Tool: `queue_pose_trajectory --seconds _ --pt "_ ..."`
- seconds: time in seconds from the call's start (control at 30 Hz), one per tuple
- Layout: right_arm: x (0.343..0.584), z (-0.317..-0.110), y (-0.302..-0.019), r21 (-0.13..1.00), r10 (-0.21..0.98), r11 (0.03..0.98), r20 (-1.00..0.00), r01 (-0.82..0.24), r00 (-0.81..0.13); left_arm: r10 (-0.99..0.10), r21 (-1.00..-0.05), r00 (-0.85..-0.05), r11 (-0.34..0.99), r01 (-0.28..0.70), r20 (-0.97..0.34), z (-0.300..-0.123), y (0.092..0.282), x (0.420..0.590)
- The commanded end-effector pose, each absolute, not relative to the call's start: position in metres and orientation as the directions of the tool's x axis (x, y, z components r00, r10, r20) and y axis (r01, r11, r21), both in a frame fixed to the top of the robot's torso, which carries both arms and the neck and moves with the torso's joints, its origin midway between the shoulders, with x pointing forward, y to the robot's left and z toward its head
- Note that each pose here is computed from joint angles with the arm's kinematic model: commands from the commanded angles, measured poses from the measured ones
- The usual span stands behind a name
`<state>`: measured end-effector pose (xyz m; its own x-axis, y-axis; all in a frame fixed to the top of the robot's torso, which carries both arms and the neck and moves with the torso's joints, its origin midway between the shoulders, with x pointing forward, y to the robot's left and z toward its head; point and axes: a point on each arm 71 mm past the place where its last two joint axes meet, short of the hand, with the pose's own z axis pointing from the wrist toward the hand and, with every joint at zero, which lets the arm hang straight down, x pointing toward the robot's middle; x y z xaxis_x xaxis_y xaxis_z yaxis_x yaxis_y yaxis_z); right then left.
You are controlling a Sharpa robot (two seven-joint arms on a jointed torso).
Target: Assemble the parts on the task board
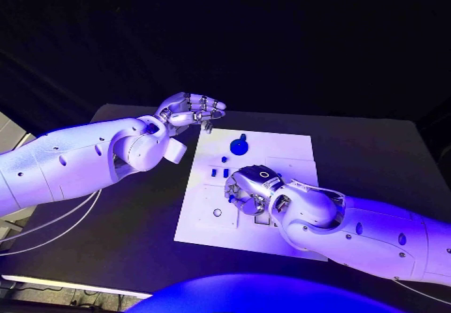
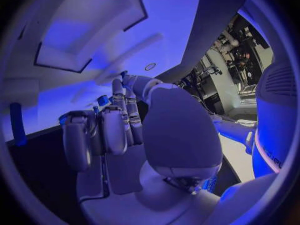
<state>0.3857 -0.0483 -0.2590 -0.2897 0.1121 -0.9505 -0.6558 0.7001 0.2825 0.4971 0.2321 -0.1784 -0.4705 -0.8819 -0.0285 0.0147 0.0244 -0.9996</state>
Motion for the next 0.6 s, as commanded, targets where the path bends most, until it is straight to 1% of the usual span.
queue_pose_trajectory --seconds 0.03,0.33,0.6 --pt "0.3834 -0.2659 -0.0487 0.261 0.063 0.703 -0.949 -0.661 -0.308 -0.878 -1.000 -0.479 0.021 0.018 -0.026 -0.1773 0.2305 0.4967" --pt "0.3838 -0.2654 -0.0490 0.284 0.091 0.697 -0.946 -0.658 -0.312 -0.875 -1.000 -0.483 0.022 0.013 -0.026 -0.1777 0.2302 0.4965" --pt "0.3848 -0.2627 -0.0516 0.298 0.134 0.701 -0.947 -0.648 -0.291 -0.876 -1.000 -0.482 0.024 0.011 -0.026 -0.1779 0.2309 0.4966"
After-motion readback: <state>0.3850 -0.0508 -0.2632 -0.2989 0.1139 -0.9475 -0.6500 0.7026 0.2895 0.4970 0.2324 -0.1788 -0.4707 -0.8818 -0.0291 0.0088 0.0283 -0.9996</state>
